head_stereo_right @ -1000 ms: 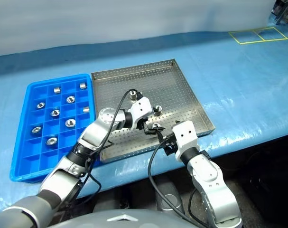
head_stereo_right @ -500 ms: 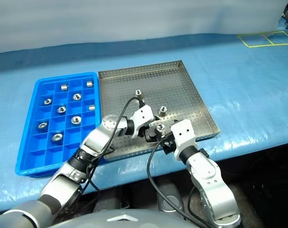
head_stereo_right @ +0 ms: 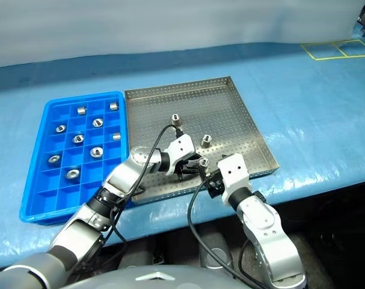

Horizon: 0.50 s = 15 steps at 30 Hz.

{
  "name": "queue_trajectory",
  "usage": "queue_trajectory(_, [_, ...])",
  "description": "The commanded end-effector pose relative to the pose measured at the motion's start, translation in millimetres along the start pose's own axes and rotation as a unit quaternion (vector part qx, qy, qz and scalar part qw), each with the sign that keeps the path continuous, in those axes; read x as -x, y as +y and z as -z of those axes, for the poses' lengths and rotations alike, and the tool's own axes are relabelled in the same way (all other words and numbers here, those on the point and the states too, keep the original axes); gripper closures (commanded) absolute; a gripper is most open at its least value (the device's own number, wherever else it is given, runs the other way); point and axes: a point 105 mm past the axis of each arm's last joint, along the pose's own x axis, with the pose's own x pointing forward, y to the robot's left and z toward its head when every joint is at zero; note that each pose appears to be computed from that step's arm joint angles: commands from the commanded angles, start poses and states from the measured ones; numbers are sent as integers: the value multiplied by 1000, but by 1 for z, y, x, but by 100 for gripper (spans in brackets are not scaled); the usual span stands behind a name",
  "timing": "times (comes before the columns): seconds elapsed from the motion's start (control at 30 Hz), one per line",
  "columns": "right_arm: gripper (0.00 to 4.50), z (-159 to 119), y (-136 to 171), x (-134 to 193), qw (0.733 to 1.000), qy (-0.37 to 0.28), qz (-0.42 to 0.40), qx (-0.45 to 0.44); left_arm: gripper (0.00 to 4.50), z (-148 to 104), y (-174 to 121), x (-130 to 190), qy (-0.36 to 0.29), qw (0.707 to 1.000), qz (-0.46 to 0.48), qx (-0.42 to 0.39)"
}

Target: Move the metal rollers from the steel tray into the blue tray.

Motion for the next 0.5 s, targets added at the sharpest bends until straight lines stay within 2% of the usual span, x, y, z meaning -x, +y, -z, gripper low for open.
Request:
queue_trajectory(0.03, [46, -11, -7, 9, 1000, -21, 16, 3, 284, -17, 14, 9, -35, 999, -39, -6])
queue_trajectory(0.13, [46, -10, -7, 12, 1000, -16, 13, 1, 284, -29, 30, 23, -63, 994, -87, -3])
queue_trajectory(0.3, [46, -8, 1, 10, 1000, -7, -20, 3, 284, -51, 58, 71, -133, 971, -200, 6])
queue_trajectory(0.4, [46, -7, 7, 5, 999, -4, -42, 6, 284, -52, 65, 101, -158, 953, -256, 23])
queue_trajectory(0.5, [46, -8, 15, -2, 998, -3, -69, 10, 284, -42, 68, 129, -161, 935, -313, 35])
